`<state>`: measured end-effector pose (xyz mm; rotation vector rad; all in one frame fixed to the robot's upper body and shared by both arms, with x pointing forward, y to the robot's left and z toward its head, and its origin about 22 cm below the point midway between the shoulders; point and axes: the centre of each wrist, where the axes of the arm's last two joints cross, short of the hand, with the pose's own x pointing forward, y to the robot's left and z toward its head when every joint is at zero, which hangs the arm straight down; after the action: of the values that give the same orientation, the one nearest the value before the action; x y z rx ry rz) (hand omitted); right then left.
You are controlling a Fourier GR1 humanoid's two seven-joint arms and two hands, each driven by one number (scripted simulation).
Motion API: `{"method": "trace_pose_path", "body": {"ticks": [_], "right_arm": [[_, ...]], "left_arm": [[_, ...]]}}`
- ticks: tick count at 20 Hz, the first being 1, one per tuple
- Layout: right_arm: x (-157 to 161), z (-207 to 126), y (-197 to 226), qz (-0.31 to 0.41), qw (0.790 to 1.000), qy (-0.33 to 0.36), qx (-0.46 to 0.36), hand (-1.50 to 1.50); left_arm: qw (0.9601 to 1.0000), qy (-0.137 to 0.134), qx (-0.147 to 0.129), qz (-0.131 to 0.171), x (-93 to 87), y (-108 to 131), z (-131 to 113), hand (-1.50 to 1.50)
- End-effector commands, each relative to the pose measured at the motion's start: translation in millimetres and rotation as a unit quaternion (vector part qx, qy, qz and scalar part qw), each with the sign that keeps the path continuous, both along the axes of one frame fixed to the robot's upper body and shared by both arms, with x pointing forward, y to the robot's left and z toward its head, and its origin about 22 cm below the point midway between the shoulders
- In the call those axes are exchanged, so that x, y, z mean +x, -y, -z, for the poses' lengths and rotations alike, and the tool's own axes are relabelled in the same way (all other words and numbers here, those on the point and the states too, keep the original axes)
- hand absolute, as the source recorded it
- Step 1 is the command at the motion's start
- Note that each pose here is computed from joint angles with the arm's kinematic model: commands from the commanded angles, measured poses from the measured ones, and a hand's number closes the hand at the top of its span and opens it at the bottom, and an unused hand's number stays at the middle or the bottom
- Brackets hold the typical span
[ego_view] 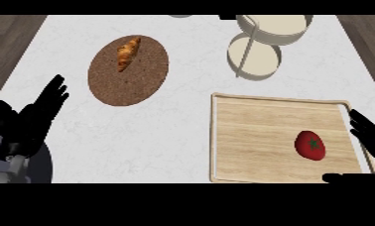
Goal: Pick the tomato from the tray and place it in the tiered basket
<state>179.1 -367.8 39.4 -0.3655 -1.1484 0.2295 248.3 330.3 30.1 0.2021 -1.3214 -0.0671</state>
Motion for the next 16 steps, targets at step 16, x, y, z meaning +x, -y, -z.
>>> {"method": "trace_pose_path", "body": {"ticks": [16], "right_arm": [[9, -18, 1, -0.010, 0.986, -0.167, -0.010, -1.50]], "left_arm": [[0.9978, -0.057, 0.028, -0.021, -38.2, -25, 42, 0.00]]}}
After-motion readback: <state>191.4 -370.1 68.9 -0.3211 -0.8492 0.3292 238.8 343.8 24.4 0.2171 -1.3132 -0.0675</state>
